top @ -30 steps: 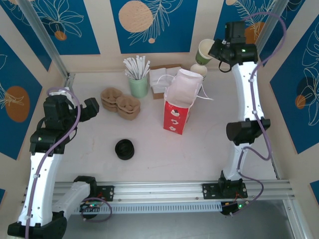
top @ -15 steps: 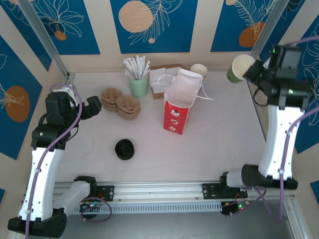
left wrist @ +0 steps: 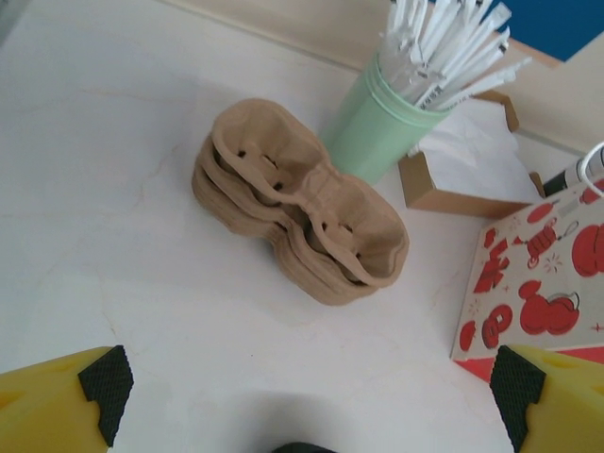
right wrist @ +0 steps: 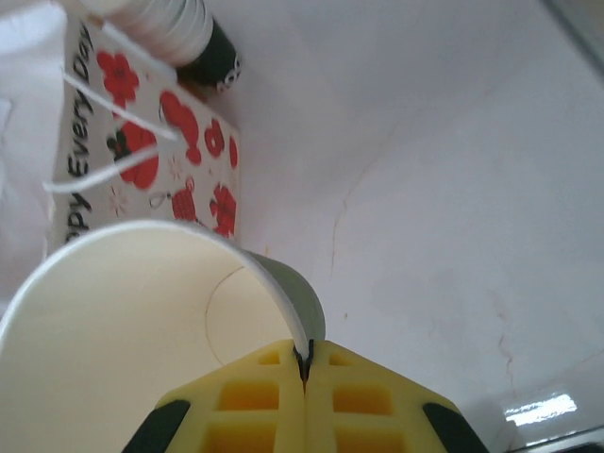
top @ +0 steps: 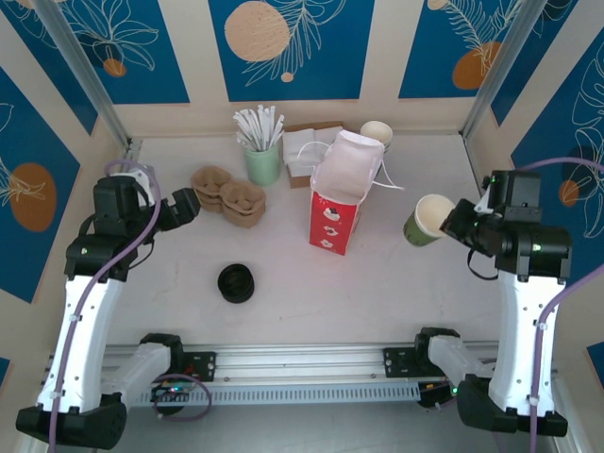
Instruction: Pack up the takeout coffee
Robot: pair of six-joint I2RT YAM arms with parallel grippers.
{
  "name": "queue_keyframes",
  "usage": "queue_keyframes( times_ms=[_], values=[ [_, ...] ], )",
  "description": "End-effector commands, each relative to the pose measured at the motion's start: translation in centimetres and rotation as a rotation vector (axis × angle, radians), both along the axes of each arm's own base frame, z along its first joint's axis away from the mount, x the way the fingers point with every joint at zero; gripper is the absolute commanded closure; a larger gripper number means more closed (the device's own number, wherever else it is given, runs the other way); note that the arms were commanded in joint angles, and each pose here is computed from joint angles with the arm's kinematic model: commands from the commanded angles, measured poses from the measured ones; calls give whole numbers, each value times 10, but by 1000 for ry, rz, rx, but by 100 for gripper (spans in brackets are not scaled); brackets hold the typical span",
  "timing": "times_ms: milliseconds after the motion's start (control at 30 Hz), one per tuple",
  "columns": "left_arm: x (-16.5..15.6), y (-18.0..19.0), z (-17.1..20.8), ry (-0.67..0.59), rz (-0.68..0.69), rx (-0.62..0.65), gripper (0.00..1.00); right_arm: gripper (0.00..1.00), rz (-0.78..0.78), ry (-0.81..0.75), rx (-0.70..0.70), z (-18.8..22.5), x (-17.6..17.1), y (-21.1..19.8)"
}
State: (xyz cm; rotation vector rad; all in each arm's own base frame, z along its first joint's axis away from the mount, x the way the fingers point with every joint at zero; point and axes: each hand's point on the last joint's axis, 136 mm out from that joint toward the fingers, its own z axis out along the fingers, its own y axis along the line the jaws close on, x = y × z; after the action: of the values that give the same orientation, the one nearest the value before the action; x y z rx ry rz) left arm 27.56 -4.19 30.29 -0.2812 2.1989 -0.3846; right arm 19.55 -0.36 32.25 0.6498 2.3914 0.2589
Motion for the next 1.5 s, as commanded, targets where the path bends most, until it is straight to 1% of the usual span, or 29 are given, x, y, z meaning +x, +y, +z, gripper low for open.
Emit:
queue_keyframes(
  times_ms=[0,133,367,567,733,833,1100,1200,1367,1467],
  values=[
    [-5,-16,-19,65,-54,-71,2,96,41,36,96,-19,-20,22],
    [-7,-25,-41,120,-70,-106,3,97,100,92,104,-50,-29,40],
    [-9,-33,-82,234,-94,-38,4,97,261,131,86,-93,-30,87],
    [-9,-37,-108,303,-72,-39,4,97,359,67,62,-116,-28,132],
    [-5,-42,-119,323,-63,-85,4,97,394,52,40,-136,-29,163],
    [-7,-43,-126,346,-57,-90,5,96,426,38,38,-145,-29,183],
    [-24,-55,-153,425,-87,-89,7,96,448,55,41,-168,-23,217],
    [-32,-61,-163,455,-110,-67,7,96,449,59,32,-174,-20,224],
    [-43,-64,-176,489,-115,-27,8,96,439,67,-21,-182,-14,228],
    [-49,-65,-186,511,-114,-33,8,92,429,78,-43,-187,-11,230]
  ],
)
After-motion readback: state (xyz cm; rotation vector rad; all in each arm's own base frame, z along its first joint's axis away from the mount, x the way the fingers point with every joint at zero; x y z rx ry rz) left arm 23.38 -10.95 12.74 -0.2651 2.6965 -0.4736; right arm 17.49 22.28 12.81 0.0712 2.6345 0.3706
